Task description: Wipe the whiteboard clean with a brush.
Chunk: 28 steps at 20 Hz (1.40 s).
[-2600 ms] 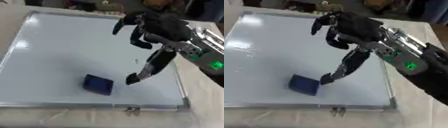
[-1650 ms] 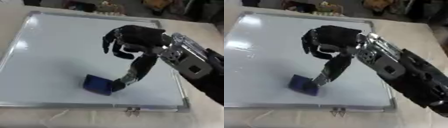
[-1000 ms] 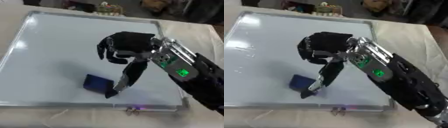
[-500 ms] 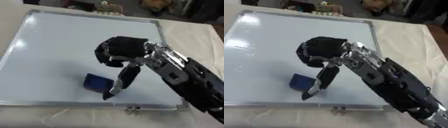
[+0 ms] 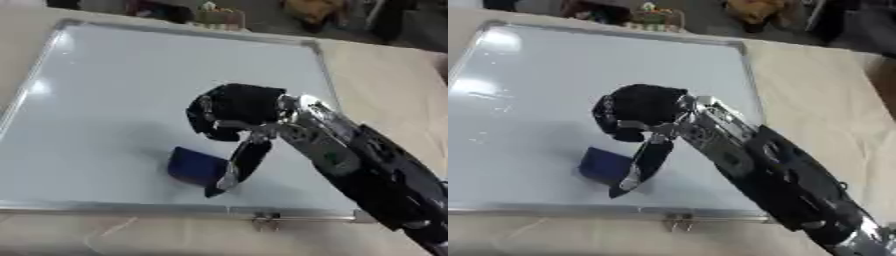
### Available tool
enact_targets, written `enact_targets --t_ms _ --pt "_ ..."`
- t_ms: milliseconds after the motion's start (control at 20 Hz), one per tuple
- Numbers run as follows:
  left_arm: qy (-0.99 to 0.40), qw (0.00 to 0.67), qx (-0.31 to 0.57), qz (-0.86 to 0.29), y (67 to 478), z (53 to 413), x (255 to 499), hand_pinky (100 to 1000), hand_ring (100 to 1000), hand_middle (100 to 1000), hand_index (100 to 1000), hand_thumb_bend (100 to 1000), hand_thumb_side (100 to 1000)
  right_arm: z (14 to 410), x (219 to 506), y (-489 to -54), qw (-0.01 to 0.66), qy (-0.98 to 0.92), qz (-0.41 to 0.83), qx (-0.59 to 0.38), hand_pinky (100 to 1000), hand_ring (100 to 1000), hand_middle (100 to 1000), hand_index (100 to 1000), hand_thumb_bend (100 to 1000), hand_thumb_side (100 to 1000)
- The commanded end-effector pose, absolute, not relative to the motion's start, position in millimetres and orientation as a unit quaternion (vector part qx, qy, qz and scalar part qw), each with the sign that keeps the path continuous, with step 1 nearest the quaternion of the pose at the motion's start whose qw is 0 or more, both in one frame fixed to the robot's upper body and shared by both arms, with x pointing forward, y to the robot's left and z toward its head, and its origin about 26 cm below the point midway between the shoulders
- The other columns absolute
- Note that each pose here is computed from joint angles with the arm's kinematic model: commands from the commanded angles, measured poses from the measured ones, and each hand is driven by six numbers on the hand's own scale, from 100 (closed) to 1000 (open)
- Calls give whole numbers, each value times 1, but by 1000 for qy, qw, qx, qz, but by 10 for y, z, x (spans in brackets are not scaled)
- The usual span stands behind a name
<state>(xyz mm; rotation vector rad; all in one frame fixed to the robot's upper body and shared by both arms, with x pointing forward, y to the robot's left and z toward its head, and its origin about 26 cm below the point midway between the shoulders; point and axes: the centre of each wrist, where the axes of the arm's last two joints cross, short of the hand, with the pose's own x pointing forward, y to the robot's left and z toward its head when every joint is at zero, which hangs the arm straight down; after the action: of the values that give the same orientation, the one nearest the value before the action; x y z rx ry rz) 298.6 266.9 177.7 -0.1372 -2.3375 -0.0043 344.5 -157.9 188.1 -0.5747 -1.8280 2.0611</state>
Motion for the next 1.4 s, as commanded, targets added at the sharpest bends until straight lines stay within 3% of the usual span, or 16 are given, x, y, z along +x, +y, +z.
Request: enact_targets --t_ms 50,700,1400 --pt "-925 377 -53 -12 2673 1860 2965 420 492 427 562 100 921 1902 3474 -1607 168 -638 721 -210 632 640 610 104 677 559" --pt "-925 376 -54 -12 2666 1858 2965 420 492 427 561 100 921 1723 3577 -1663 210 -637 708 -221 625 644 602 102 683 604" --pt "-925 375 -55 -15 2656 1864 2968 420 492 427 561 100 923 1494 3677 -1649 234 -635 704 -217 589 601 525 100 684 539"
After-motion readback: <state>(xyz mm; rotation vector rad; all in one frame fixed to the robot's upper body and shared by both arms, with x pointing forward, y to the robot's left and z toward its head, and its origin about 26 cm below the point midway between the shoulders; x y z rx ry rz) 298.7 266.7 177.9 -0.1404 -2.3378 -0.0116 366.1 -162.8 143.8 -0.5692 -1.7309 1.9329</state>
